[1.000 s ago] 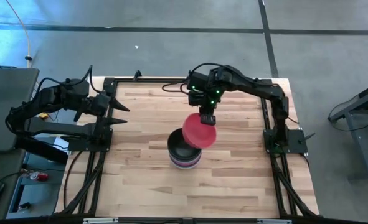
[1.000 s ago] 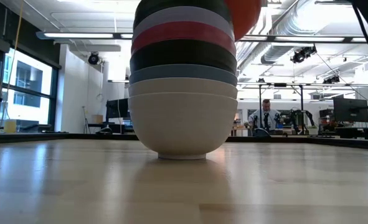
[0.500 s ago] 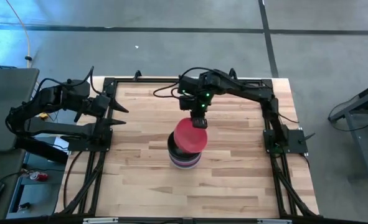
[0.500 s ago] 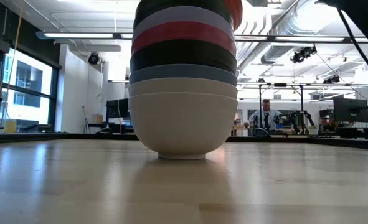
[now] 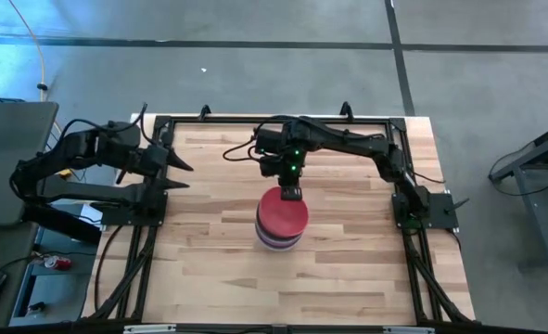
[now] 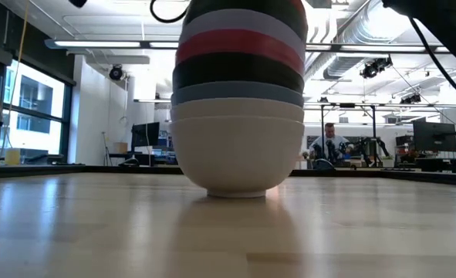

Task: Nest bowls inside each other
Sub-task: Stack the orange bowl on top of the black bowl

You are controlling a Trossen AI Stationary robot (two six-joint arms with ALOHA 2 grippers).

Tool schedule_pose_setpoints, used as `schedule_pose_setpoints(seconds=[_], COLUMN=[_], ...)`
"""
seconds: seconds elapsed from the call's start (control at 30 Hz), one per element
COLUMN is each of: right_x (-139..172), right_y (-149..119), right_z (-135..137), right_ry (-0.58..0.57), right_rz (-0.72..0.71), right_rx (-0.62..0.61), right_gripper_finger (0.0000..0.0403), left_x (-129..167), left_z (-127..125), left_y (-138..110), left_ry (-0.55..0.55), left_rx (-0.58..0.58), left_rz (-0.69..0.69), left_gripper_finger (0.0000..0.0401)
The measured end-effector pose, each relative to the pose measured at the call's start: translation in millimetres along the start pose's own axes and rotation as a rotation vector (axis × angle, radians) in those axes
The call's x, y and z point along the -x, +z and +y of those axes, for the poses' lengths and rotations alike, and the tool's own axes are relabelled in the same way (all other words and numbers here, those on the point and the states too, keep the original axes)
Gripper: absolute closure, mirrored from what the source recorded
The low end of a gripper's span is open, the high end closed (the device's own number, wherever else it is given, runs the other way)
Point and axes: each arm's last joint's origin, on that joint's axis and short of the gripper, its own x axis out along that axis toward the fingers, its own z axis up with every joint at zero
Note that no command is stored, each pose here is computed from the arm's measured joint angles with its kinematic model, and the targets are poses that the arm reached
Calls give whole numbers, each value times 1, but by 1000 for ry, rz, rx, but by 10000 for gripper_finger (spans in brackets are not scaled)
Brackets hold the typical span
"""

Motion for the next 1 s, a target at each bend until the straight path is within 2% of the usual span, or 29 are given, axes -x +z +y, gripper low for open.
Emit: schedule_pose_setpoints(seconds=[0.23,0.53,0.73,0.87,1.0], right_x=[0,0,2,13,35], right_y=[0,0,0,-3,-6], right_z=[0,0,-4,-2,6], right_ry=[36,80,78,75,62], right_rz=[1,-13,-21,-54,-156], right_rx=[-74,-70,-63,-48,5], right_gripper_finger=[396,323,298,295,295], left_x=[-11,-9,-9,-9,-9], left_z=[1,1,1,1,1], left_y=[-8,-7,-7,-7,-7], left_ry=[-6,-14,-14,-14,-14], left_rx=[-12,-17,-18,-17,-18], left_rz=[42,16,16,16,16], left_gripper_finger=[194,194,194,194,194])
